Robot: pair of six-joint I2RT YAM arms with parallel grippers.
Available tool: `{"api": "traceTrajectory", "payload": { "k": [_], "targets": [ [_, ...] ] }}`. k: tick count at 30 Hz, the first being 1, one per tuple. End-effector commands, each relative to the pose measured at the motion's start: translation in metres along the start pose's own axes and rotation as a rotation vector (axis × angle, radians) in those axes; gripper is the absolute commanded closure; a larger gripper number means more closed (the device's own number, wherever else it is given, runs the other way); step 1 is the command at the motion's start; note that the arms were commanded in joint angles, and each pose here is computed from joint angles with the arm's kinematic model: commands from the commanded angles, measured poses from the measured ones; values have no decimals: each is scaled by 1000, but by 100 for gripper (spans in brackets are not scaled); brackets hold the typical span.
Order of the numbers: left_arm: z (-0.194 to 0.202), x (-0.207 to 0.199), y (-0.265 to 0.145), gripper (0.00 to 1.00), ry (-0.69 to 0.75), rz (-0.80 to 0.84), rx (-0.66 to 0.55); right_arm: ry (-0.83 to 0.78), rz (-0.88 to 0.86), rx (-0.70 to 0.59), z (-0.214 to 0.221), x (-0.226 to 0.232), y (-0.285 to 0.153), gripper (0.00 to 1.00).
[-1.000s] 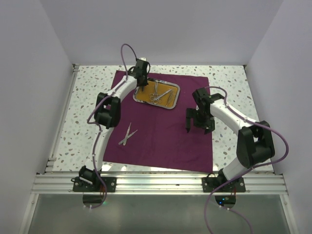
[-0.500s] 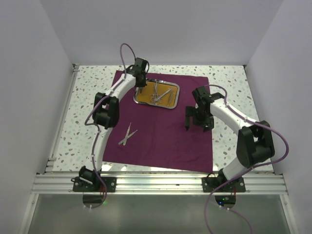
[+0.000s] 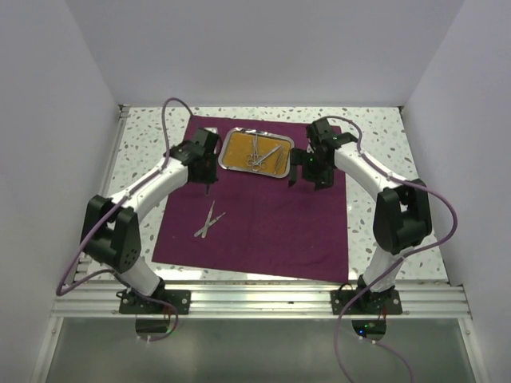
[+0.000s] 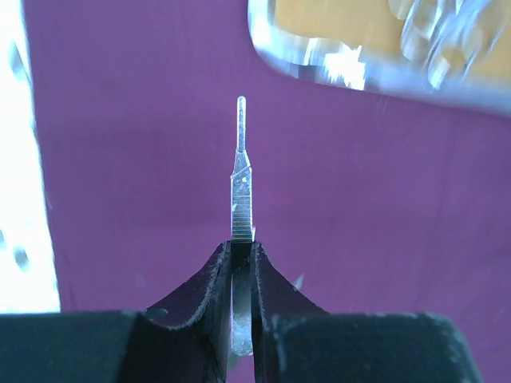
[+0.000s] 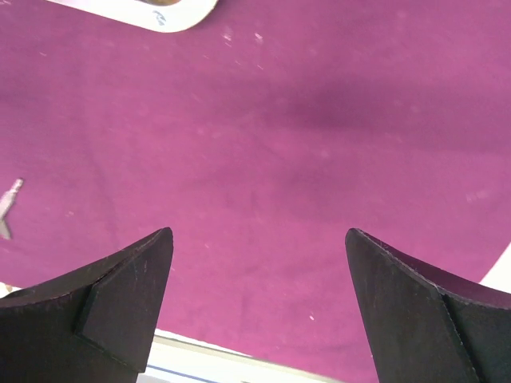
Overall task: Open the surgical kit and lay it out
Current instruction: Place the medical item in the surgical kit.
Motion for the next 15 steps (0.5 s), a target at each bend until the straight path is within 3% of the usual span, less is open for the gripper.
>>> {"api": "traceTrajectory", "payload": {
  "k": [1,11,12,13,14,15],
  "targets": [
    [46,0,-10,100,-49,12,63,-16,-81,-9,-9,16,-1,7],
    [115,-7,-24,100,-99,83,126,-18,-92,13,8,8,5,7],
    [123,-8,-22,94,-106,87,144,-18,-90,16,10,6,5,7],
    [123,-9,-24,76,-119,103,139,-17,-85,18,14,4,5,7],
    [125,-11,-24,51,-122,111,139,-17,-83,20,16,2,5,7],
    [124,-11,-28,1,-131,114,124,-20,-81,17,17,1,4,7]
  ]
}}
Point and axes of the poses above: each gripper's point midway between its finger pads, its own y axis out along the fingers, its own x axis along the line the jaws close on, z = x × y, the point moved 8 cm from there along -y, back along the fingers, and after that the axes turned 12 degrees about y, right-handed, at the moved point
